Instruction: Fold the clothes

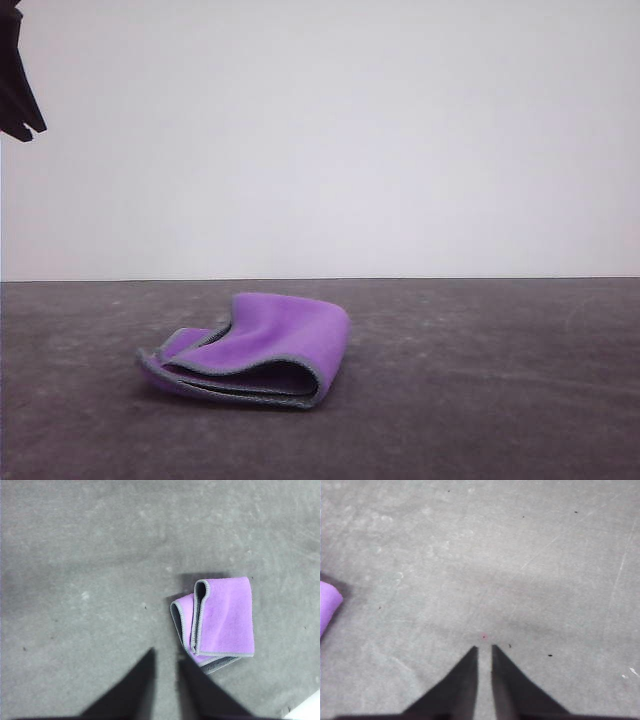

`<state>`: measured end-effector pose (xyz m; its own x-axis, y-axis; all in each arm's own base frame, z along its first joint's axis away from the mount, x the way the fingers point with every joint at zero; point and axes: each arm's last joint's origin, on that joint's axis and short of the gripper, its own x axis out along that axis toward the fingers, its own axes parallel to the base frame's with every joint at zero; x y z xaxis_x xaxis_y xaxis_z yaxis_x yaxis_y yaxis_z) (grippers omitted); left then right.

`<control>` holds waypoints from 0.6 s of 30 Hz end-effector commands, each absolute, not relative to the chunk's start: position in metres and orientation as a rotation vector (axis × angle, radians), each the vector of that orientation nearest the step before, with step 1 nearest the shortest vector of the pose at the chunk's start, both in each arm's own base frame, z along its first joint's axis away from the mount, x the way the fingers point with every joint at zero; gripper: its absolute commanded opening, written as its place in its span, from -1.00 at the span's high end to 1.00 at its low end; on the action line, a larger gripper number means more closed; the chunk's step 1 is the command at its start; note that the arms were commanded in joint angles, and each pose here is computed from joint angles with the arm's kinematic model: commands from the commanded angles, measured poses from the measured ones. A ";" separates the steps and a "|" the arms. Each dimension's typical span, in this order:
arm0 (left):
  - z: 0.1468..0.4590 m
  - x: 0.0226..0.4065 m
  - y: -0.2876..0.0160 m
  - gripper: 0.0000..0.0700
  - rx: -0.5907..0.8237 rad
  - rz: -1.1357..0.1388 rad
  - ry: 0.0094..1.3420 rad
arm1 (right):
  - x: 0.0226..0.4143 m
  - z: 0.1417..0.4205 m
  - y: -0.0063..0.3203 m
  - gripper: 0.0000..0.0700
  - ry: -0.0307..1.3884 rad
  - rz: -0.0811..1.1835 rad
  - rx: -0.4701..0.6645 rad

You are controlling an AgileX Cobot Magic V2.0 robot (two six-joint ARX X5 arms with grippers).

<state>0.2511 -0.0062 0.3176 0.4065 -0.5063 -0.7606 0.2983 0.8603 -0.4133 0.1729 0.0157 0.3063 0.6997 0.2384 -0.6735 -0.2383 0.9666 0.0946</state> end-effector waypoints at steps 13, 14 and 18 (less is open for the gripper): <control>0.319 0.255 -0.006 0.96 -0.233 -0.505 1.020 | 0.176 0.310 0.016 0.97 0.728 0.271 0.002; 0.320 0.254 -0.006 0.96 -0.226 -0.508 1.016 | 0.176 0.310 0.016 0.97 0.728 0.271 0.002; 0.325 0.243 -0.005 0.96 -0.126 -0.540 0.960 | 0.176 0.310 0.016 0.97 0.728 0.271 0.002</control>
